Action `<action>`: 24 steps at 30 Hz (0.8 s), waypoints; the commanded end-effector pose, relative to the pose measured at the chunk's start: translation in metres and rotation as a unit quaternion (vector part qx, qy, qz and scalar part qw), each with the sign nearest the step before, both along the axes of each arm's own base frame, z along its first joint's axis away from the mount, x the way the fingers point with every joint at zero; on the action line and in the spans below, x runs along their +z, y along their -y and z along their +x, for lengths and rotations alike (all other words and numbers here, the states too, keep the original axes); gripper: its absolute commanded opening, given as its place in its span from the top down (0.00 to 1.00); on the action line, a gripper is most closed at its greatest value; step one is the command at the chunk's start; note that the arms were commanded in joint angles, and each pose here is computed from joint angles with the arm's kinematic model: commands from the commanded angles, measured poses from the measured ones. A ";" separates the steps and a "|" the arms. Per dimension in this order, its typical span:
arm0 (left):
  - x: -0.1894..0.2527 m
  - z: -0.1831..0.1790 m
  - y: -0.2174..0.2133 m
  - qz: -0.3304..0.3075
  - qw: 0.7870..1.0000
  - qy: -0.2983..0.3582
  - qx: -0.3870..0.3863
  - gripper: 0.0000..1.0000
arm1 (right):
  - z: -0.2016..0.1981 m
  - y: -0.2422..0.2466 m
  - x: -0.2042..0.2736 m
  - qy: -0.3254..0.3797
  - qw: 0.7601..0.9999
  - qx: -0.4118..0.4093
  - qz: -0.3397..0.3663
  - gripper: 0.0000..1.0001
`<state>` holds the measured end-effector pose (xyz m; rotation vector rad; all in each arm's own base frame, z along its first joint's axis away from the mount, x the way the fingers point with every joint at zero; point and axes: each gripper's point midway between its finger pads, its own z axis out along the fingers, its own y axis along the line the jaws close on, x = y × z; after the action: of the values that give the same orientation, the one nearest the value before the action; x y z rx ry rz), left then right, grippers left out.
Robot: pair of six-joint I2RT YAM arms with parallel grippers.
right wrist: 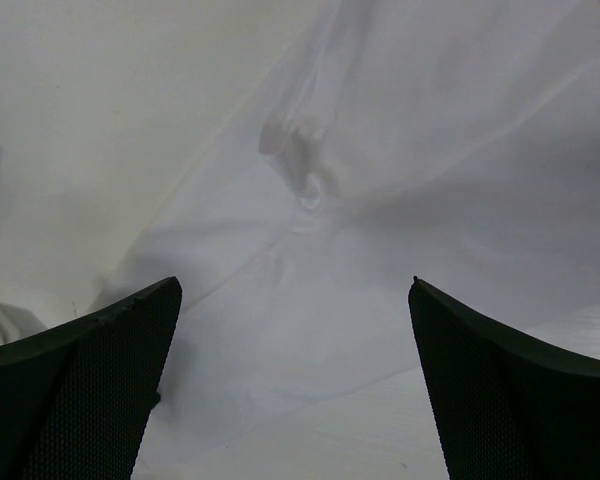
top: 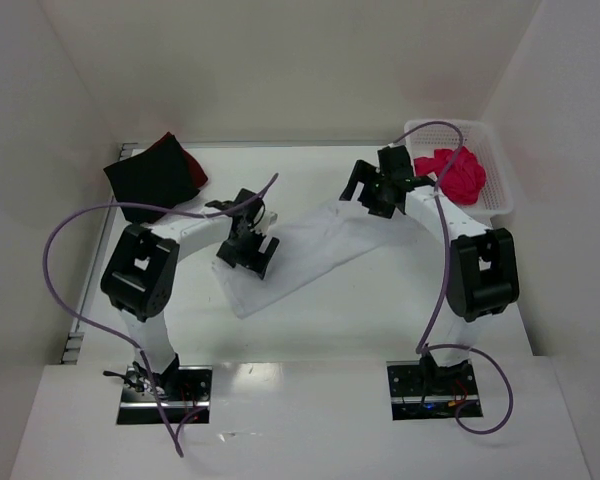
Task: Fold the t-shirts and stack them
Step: Rotate the tshirt 90 degrees
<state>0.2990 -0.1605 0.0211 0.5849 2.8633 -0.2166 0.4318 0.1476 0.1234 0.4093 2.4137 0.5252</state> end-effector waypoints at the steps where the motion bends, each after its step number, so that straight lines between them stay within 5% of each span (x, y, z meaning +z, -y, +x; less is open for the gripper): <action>1: 0.004 -0.044 0.008 -0.034 0.996 -0.056 0.069 0.01 | 0.012 -0.003 -0.008 0.010 0.999 -0.035 0.010 0.00; 24: 0.000 -0.108 0.050 -0.089 0.987 -0.120 0.059 0.01 | 0.060 -0.006 -0.100 -0.058 0.993 -0.065 -0.081 0.00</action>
<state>0.2225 -0.1908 0.0226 0.3916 2.9670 -0.4026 0.4778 0.1412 0.0330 0.5778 2.5026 0.2741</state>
